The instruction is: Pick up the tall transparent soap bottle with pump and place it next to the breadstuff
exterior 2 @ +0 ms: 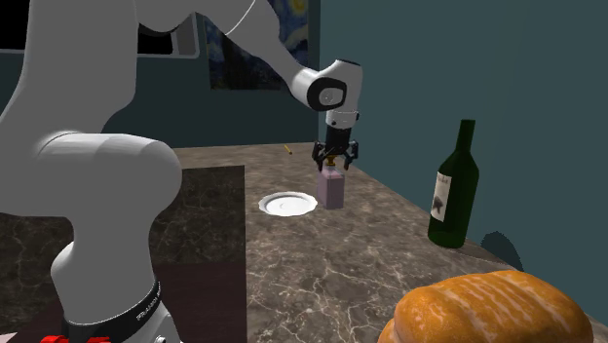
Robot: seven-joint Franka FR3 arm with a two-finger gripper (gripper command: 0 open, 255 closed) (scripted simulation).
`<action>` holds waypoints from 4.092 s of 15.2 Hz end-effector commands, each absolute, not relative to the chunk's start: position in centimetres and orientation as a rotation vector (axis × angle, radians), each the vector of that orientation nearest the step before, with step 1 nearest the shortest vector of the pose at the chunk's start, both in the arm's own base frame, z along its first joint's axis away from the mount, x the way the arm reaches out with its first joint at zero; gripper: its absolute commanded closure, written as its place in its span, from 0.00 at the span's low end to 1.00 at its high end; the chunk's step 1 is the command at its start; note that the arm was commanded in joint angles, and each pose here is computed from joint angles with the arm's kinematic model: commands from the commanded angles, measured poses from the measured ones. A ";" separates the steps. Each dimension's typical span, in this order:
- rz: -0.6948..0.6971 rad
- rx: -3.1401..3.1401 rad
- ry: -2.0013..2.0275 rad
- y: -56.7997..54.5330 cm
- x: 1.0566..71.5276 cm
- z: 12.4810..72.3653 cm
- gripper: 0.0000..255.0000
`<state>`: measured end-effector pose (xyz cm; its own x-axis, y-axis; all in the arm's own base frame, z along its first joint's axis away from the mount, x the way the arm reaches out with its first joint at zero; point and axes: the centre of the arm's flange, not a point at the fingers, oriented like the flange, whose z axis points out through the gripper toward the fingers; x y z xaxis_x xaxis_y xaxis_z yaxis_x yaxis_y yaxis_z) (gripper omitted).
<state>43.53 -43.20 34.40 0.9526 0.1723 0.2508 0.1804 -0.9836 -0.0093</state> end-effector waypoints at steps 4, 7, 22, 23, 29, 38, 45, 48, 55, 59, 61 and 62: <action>-0.392 -3.072 -0.279 -43.2 44.2 31.5 0.00; -0.392 -3.072 -0.279 -43.2 44.2 31.5 0.00; -0.392 -3.072 -0.279 -43.2 44.2 31.5 1.00; -0.392 -3.072 -0.278 -43.2 44.2 32.0 1.00; -0.392 -3.072 -0.279 -43.2 44.2 35.2 1.00; -0.392 -3.072 -0.279 -43.2 44.2 40.0 1.00; -0.392 -3.072 -0.279 -43.2 44.2 43.7 1.00; -0.392 -3.072 -0.279 -43.2 44.2 45.2 1.00; -0.392 -3.072 -0.279 -43.2 44.2 48.9 1.00; -0.392 -3.072 -0.279 -43.2 44.2 51.0 1.00; -0.392 -3.072 -0.279 -43.2 44.2 52.1 1.00; -0.392 -3.072 -0.279 -43.2 44.2 52.6 1.00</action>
<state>44.20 -43.11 52.18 0.9521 0.1728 0.2521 0.1810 -0.9834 -0.0095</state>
